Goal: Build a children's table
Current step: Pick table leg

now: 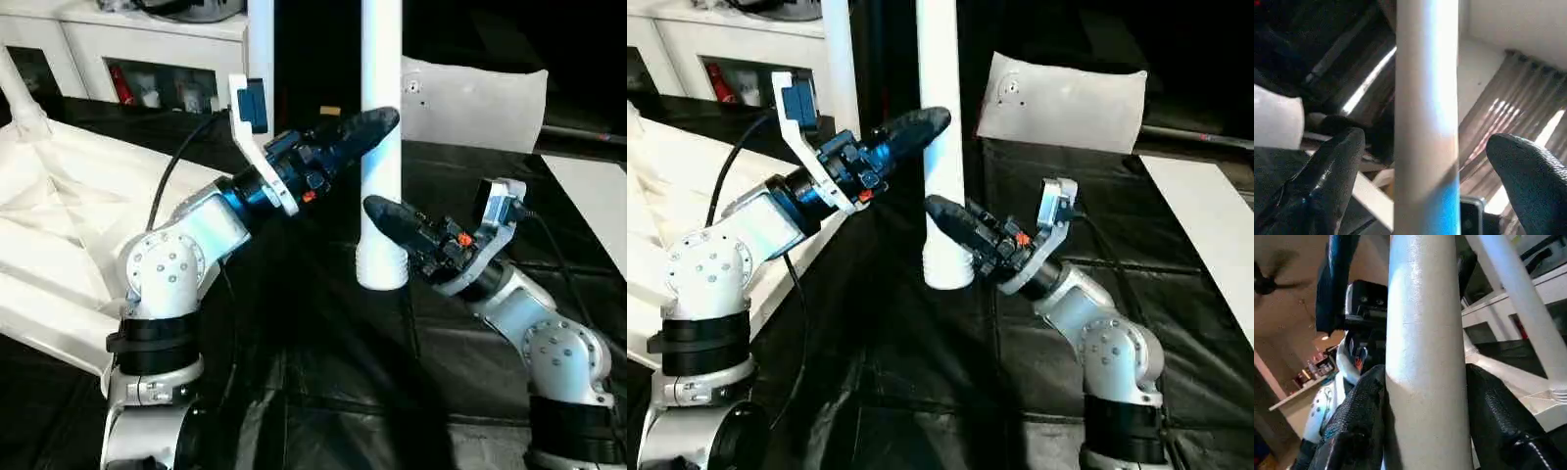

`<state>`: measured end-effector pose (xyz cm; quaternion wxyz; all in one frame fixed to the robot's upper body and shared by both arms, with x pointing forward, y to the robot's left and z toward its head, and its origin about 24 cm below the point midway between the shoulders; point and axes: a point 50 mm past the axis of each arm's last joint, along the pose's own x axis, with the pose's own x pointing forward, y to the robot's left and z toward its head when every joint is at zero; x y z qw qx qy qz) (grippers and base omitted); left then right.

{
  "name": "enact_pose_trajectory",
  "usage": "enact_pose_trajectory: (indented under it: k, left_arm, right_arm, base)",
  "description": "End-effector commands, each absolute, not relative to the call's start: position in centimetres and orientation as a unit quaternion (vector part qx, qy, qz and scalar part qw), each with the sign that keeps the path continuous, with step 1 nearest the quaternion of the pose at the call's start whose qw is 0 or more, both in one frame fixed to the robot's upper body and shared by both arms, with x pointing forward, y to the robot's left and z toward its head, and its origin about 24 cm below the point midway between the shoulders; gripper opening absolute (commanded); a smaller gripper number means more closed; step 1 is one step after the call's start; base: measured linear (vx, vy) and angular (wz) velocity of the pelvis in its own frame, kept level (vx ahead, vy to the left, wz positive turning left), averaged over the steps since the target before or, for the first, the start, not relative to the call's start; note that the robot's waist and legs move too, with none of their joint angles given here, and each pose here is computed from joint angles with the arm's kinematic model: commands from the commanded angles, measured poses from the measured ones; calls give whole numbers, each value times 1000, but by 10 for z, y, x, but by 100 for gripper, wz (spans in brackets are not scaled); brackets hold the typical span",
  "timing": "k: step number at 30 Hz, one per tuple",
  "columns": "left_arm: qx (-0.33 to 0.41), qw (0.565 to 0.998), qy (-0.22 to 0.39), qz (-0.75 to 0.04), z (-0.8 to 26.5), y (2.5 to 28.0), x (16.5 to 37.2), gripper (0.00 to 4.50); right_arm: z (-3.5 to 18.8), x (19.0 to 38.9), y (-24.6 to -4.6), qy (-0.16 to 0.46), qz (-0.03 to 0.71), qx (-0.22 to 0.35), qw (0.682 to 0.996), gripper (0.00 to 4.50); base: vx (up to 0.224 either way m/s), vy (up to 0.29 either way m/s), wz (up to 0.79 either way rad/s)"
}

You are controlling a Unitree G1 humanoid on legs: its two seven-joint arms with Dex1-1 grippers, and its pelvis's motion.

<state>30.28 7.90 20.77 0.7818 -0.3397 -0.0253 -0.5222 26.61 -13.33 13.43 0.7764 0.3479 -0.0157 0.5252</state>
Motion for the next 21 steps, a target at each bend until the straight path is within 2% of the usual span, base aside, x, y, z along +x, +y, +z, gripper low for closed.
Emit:
enact_pose_trajectory:
  k: [1, 3, 5, 9, 12, 15, 21]
  left_arm:
    - [-345, 756, -40, -554, 213, 78, 297, 416]
    - [-348, 741, -41, -572, 214, 79, 294, 416]
    - [-344, 733, -38, -585, 212, 80, 292, 380]
    - [-352, 709, -32, -611, 208, 84, 289, 363]
    - [-353, 706, -22, -614, 203, 86, 290, 334]
    - [-351, 705, -2, -617, 195, 89, 292, 336]
    - [-360, 683, 2, -636, 192, 92, 290, 337]
  right_arm:
    - [140, 261, -135, -16, 541, 349, 765, 191]
    - [140, 257, -134, -5, 555, 352, 754, 191]
    - [139, 254, -134, 4, 564, 354, 746, 191]
    - [136, 248, -133, 22, 582, 359, 729, 191]
    - [135, 246, -132, 30, 591, 359, 722, 191]
    - [134, 242, -131, 40, 603, 355, 713, 191]
    - [133, 239, -130, 53, 612, 347, 709, 191]
  base:
    - [0, 0, 0]
    - [0, 0, 0]
    - [0, 0, 0]
    - [0, 0, 0]
    - [0, 0, 0]
    - [0, 0, 0]
    - [0, 0, 0]
